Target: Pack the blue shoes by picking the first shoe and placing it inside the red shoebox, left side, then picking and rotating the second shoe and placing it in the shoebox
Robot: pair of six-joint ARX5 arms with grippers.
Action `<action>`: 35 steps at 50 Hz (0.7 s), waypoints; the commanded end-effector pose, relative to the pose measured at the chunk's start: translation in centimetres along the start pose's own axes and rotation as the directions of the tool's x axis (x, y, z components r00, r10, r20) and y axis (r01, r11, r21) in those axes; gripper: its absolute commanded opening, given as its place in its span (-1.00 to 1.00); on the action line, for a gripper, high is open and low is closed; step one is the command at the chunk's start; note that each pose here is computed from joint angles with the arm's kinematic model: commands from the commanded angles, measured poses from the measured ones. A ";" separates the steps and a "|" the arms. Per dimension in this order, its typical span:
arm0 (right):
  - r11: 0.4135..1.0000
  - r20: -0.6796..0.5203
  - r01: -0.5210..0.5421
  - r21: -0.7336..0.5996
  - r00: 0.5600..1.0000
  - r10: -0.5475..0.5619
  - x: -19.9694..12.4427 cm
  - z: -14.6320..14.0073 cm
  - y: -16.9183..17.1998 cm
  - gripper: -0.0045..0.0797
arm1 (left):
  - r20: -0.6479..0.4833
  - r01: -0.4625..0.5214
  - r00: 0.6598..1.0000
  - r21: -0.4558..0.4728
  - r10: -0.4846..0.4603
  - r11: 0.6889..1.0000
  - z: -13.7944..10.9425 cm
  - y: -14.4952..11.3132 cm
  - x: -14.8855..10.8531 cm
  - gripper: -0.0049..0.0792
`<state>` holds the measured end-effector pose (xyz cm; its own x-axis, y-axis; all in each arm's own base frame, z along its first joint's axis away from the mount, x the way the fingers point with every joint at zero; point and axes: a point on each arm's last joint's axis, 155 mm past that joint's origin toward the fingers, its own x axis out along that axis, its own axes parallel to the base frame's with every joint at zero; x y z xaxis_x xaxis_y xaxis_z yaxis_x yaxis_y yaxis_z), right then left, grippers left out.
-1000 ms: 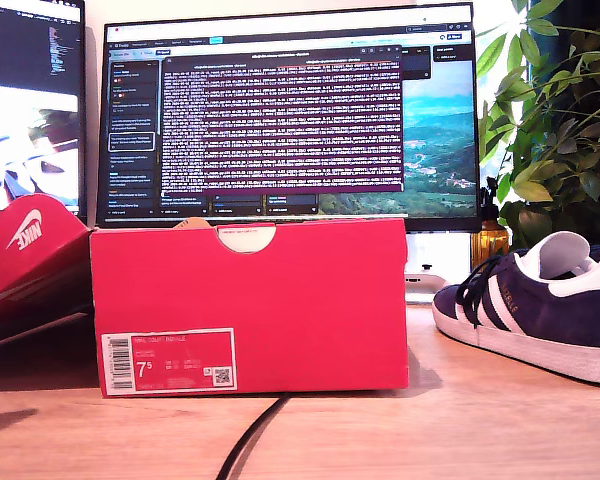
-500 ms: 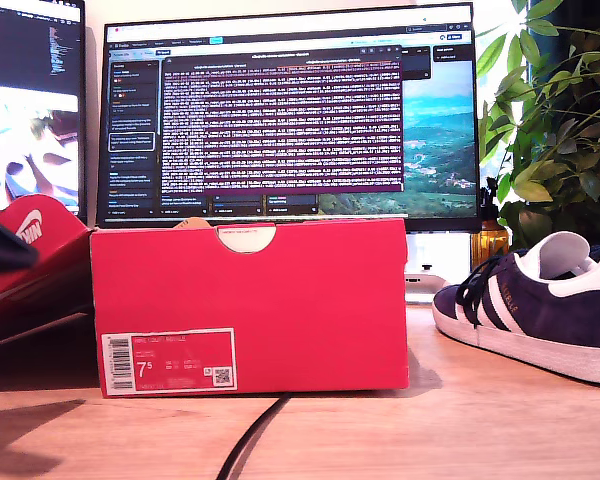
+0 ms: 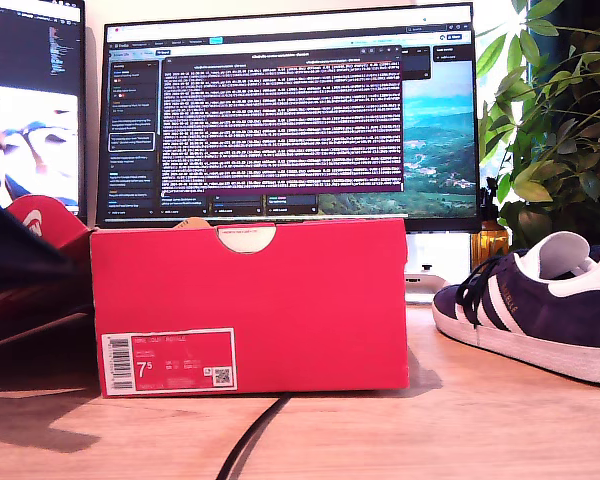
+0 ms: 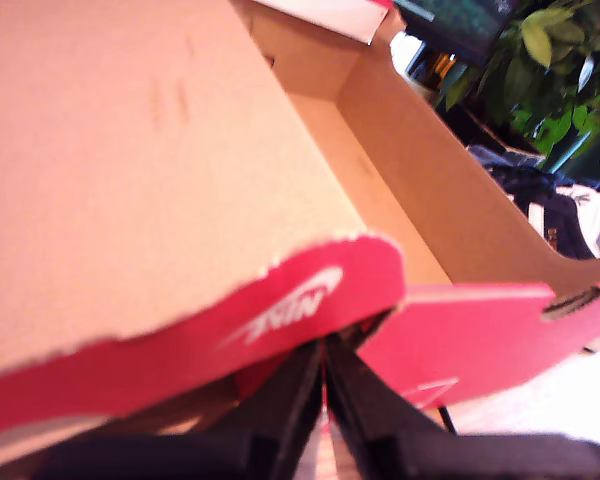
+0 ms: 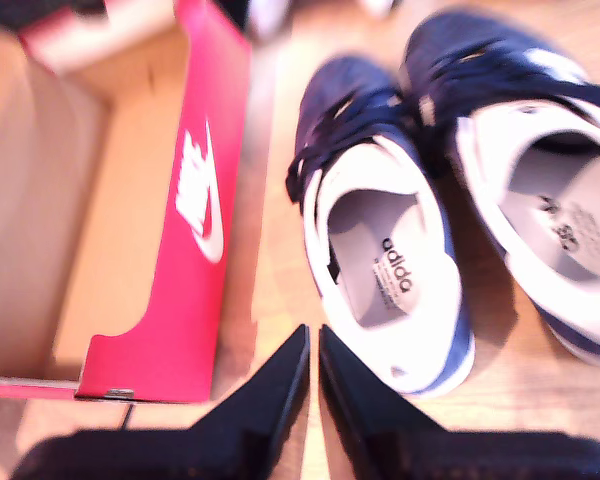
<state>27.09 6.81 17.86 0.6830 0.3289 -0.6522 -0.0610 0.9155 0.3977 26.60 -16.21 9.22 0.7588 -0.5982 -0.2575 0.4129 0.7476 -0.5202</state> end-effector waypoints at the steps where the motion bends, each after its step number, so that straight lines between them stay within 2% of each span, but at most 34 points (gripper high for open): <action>1: 1.000 -0.079 0.009 -0.028 0.997 -0.011 1.3 -0.4 0.0 -0.92 | 0.001 0.005 1.000 -0.001 -0.005 1.000 -0.2 0.0 0.1 -0.93; 7: 0.997 -0.184 0.006 -0.076 0.983 -0.020 2.7 -0.2 0.7 -0.92 | 0.001 0.005 1.000 0.000 -0.005 1.000 -0.2 0.1 0.3 -0.93; 13: 0.992 -0.240 0.025 -0.121 0.969 -0.054 3.9 0.2 0.8 -0.87 | 0.005 0.008 1.000 0.001 -0.008 1.000 -0.2 0.1 0.4 -0.93; 18: 0.988 -0.269 0.030 -0.151 0.961 -0.070 4.6 0.5 1.0 -0.69 | 0.027 0.019 0.999 0.009 -0.020 1.000 0.4 -0.2 0.6 -0.93; 23: 0.984 -0.292 0.027 -0.177 0.953 -0.079 5.4 0.3 1.2 -0.37 | 0.039 0.026 0.999 0.013 -0.027 1.000 0.7 -0.3 0.7 -0.93; 26: 0.982 -0.303 0.035 -0.188 0.949 -0.092 5.8 0.2 1.1 -0.25 | 0.045 0.030 0.999 0.015 -0.031 0.999 0.9 -0.4 0.9 -0.93; 35: 0.966 -0.328 0.041 -0.254 0.936 -0.126 6.6 -0.5 0.6 -0.19 | 0.050 0.034 0.998 0.017 -0.035 0.999 1.2 -0.5 1.3 -0.93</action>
<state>31.22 9.58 13.88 0.4165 0.2785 -0.8654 -0.2049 0.9562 0.2090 27.55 -16.62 9.26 0.7667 -0.6019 -0.2233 0.4308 0.7403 -0.5162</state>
